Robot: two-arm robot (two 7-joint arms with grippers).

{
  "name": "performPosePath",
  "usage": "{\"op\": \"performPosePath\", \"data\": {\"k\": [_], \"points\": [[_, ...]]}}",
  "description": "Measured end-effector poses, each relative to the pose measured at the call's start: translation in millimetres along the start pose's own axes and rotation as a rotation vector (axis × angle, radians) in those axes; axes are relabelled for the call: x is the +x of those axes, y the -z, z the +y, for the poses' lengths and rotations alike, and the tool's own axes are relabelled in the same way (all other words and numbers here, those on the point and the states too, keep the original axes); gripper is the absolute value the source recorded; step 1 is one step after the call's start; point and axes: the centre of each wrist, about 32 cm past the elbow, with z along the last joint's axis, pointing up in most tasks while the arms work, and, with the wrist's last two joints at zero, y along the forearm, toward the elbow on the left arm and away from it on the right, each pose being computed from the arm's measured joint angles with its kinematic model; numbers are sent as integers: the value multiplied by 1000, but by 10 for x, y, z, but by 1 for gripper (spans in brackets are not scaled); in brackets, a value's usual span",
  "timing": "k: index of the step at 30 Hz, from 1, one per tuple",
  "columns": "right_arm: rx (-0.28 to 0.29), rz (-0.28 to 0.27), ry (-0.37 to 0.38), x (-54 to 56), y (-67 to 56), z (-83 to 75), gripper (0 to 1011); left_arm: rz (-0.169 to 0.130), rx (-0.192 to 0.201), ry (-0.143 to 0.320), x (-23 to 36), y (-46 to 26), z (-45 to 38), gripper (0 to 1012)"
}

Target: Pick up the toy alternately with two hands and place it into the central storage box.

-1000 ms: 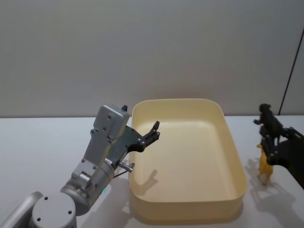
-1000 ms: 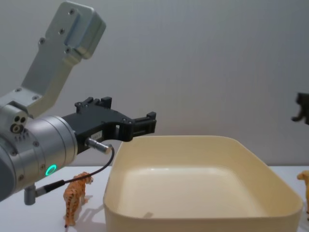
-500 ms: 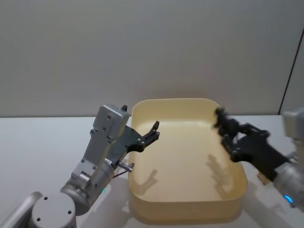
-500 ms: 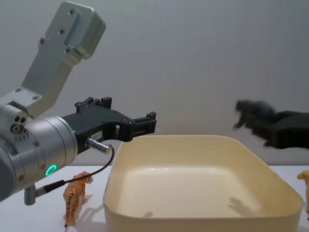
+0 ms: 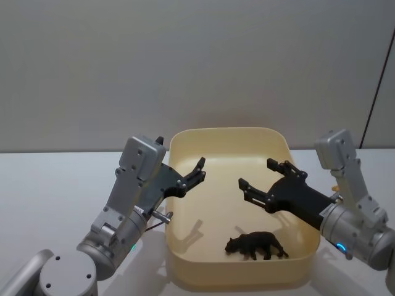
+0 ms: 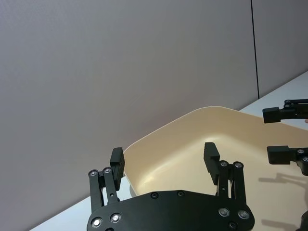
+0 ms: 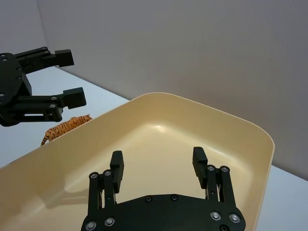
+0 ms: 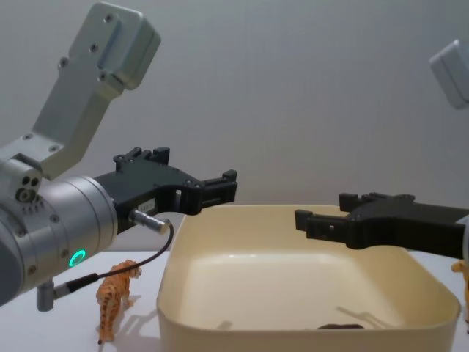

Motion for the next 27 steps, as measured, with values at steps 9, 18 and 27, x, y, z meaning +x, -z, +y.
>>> {"op": "performPosePath", "data": {"k": [9, 18, 27], "points": [[16, -12, 34, 78, -54, -101, 1001, 0, 0, 0, 0, 0, 0, 1001], [43, -17, 132, 202, -104, -428, 1001, 0, 0, 0, 0, 0, 0, 1001], [13, -2, 256, 293, -68, -980, 1001, 0, 0, 0, 0, 0, 0, 1001]]}}
